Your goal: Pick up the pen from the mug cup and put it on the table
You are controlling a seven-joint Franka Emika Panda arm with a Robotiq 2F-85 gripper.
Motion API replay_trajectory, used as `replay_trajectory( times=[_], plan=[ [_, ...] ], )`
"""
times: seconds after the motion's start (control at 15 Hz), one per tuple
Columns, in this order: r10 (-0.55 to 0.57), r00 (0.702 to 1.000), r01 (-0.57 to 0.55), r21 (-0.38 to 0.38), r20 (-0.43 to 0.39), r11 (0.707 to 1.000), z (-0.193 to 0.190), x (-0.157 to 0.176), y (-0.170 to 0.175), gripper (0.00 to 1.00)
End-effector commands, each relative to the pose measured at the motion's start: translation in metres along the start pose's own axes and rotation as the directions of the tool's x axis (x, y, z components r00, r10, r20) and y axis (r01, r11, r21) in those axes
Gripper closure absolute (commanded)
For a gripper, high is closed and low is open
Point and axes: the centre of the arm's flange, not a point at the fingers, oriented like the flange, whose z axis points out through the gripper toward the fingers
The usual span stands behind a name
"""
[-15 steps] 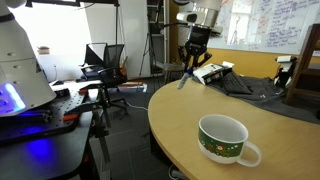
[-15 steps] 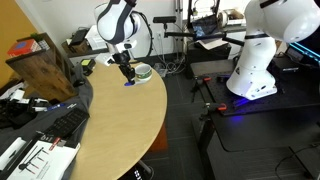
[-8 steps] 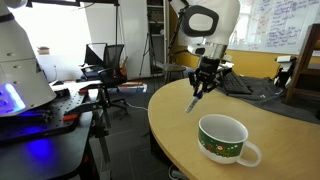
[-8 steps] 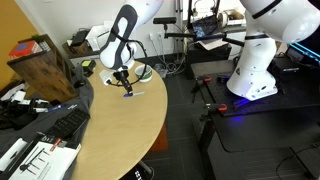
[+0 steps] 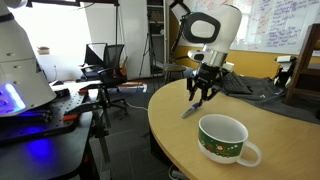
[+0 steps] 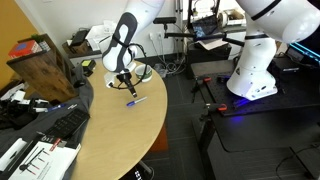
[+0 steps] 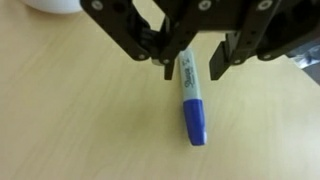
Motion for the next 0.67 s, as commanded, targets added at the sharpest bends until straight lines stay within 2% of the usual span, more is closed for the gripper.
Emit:
replay_trajectory(
  times=[0.0,0.13,0.2,0.4,0.6],
  plan=[
    [-0.159,0.987,0.159,0.044,0.007,0.986,-0.047,0.032,0.008,0.21],
    [-0.203,0.979,0.202,0.142,-0.008,0.969,-0.082,0.058,0.001,0.06],
    [-0.225,0.974,0.226,0.159,-0.023,0.961,-0.099,0.072,-0.002,0.00],
    [-0.318,0.946,0.325,0.146,-0.070,0.934,-0.133,0.105,-0.004,0.00],
    [-0.440,0.895,0.446,0.132,-0.069,0.885,-0.148,0.123,0.004,0.00]
  ],
)
